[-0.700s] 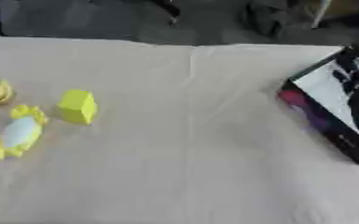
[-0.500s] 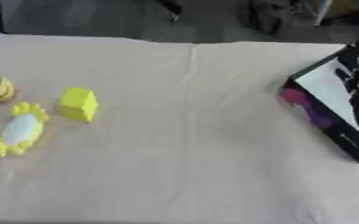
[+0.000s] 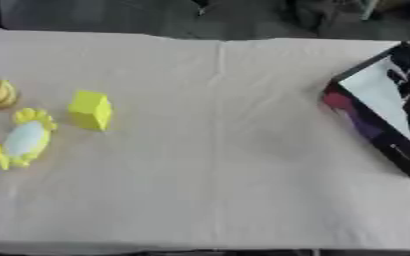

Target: Pick up the objects with one hand, pass them to the other hand, and then place them into the box on the other side of the table.

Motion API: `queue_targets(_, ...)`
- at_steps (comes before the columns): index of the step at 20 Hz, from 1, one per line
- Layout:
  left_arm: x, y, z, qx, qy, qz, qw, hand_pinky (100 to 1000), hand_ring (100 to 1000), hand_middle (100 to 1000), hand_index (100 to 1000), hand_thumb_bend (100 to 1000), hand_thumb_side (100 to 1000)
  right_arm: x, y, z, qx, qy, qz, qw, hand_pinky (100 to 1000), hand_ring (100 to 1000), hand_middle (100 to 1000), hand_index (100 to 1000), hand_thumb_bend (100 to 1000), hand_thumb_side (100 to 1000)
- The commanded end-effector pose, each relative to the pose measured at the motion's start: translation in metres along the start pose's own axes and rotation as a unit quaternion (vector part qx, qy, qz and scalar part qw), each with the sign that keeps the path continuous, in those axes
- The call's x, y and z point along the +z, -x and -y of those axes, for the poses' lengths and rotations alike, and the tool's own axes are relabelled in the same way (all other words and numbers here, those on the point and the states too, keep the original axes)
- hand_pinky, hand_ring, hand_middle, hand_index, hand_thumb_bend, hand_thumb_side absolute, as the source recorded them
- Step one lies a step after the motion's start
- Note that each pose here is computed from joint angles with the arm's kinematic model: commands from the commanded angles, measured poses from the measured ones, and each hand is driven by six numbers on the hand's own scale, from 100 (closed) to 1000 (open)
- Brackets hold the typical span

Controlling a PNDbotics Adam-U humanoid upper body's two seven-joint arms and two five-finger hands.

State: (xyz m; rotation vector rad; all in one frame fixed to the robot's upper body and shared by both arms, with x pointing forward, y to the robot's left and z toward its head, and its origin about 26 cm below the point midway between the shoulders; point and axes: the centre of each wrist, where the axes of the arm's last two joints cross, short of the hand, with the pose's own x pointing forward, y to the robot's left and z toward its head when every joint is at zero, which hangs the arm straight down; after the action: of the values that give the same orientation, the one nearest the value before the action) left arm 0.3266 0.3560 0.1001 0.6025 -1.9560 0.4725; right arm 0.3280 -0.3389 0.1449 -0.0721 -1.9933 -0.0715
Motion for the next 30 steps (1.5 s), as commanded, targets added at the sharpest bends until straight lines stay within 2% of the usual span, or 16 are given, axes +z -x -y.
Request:
queue_targets(1, -0.010, -0.011, -0.003, -0.005, 0.002, 0.024, 1.000, 820, 567, 575, 783, 527, 551, -0.004, -0.012, 0.004, 0.009, -0.002, 0.019, 1.000, 1000, 1000, 1000, 1000, 100, 640)
queue_targets(7, -0.030, -0.025, -0.003, -0.030, 0.026, 0.057, 0.998, 817, 574, 581, 787, 508, 529, -0.004, -0.013, 0.007, 0.016, 0.000, 0.020, 1.000, 1000, 1000, 1000, 1000, 100, 638)
queue_targets(10, -0.072, -0.054, -0.001, -0.107, 0.085, 0.109, 0.985, 819, 584, 597, 802, 497, 532, -0.004, -0.013, 0.007, 0.018, -0.002, 0.018, 1.000, 1000, 1000, 1000, 1000, 100, 638)
queue_targets(14, -0.112, -0.075, 0.004, -0.215, 0.170, 0.117, 0.955, 817, 594, 606, 812, 508, 532, -0.004, -0.013, 0.006, 0.019, -0.010, 0.016, 1.000, 1000, 1000, 1000, 1000, 100, 636)
queue_targets(17, -0.136, -0.088, 0.010, -0.282, 0.233, 0.108, 0.924, 823, 617, 628, 823, 523, 522, -0.005, -0.014, 0.006, 0.021, -0.015, 0.016, 1.000, 1000, 1000, 1000, 1000, 100, 632)
queue_targets(21, -0.163, -0.103, 0.019, -0.343, 0.308, 0.106, 0.881, 836, 663, 672, 839, 567, 495, -0.004, -0.013, 0.006, 0.023, -0.018, 0.014, 0.999, 1000, 1000, 1000, 1000, 100, 631)
queue_targets(28, -0.190, -0.114, 0.051, -0.452, 0.460, 0.095, 0.758, 846, 743, 739, 869, 654, 437, -0.007, -0.014, 0.002, 0.020, -0.029, 0.016, 0.999, 1000, 1000, 1000, 1000, 100, 625)
queue_targets(30, -0.194, -0.114, 0.060, -0.470, 0.484, 0.090, 0.733, 845, 750, 745, 869, 686, 425, -0.007, -0.015, 0.001, 0.019, -0.031, 0.017, 0.999, 1000, 1000, 1000, 1000, 100, 624)
